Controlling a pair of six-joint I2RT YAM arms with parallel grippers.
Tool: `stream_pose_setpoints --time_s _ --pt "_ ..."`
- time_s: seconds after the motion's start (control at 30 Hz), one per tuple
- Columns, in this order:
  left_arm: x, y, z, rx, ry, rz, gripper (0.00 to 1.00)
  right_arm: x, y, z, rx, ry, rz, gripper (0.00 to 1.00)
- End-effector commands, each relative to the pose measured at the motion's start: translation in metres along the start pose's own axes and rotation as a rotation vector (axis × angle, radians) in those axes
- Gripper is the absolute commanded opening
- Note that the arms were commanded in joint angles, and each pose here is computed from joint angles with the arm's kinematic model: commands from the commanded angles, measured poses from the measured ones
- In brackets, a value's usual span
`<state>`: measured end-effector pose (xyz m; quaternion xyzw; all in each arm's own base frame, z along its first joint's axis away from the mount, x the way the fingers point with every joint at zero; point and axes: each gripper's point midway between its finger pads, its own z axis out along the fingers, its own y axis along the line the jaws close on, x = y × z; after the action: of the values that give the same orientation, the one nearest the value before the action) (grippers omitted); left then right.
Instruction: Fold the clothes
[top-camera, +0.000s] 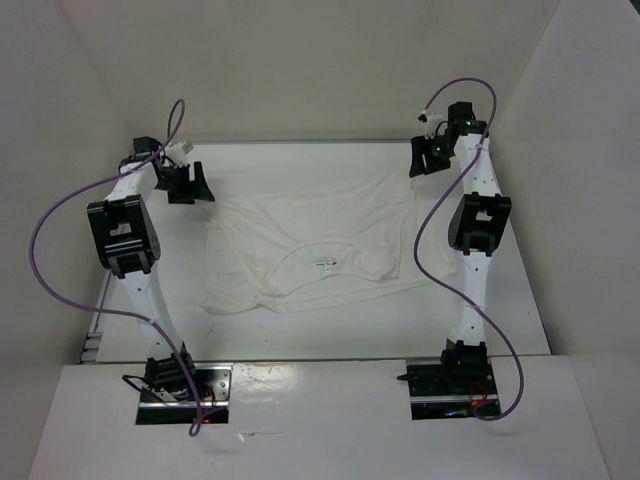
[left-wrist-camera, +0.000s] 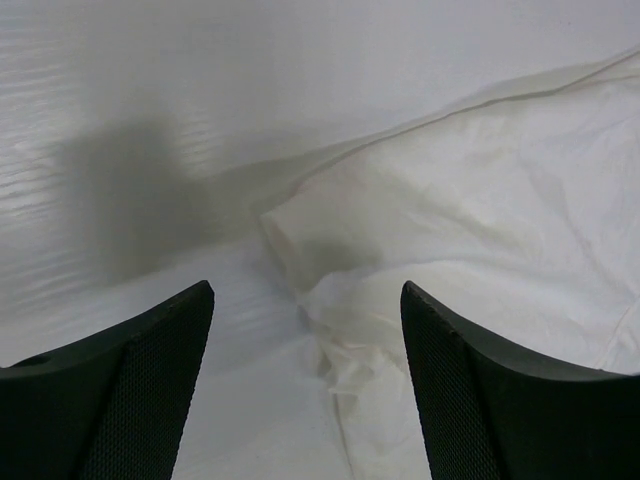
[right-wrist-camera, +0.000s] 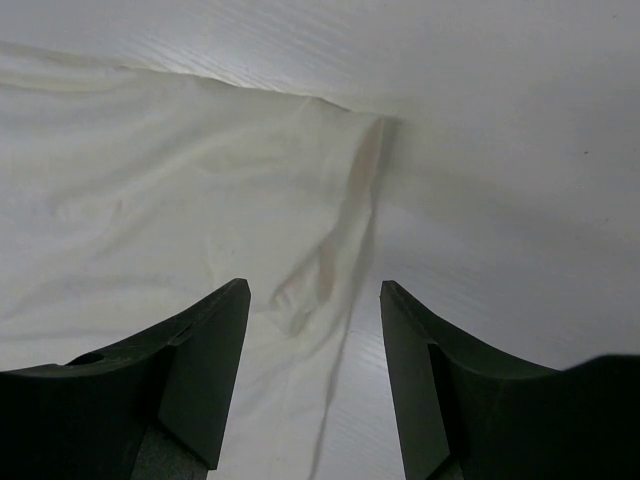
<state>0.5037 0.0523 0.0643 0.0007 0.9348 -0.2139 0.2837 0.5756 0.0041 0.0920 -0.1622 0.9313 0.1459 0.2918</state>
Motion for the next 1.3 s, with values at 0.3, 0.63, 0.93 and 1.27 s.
stream_pose_setpoints --time_s 0.3,0.63,0.93,1.27 --pt "0.001 -0.010 0.051 0.077 0.051 0.077 0.82 -0.002 0.015 -0.003 -0.033 0.013 -0.029 0.63" --pt "0.027 -0.018 0.048 0.090 0.101 0.092 0.64 0.002 0.009 0.018 -0.052 0.012 -0.027 0.64" --pt "0.041 -0.023 0.037 0.087 0.132 0.103 0.65 0.007 0.012 0.046 -0.127 -0.007 -0.022 0.67" --pt "0.044 -0.027 0.030 0.101 0.139 0.128 0.65 0.009 0.003 0.058 -0.127 -0.021 -0.020 0.71"
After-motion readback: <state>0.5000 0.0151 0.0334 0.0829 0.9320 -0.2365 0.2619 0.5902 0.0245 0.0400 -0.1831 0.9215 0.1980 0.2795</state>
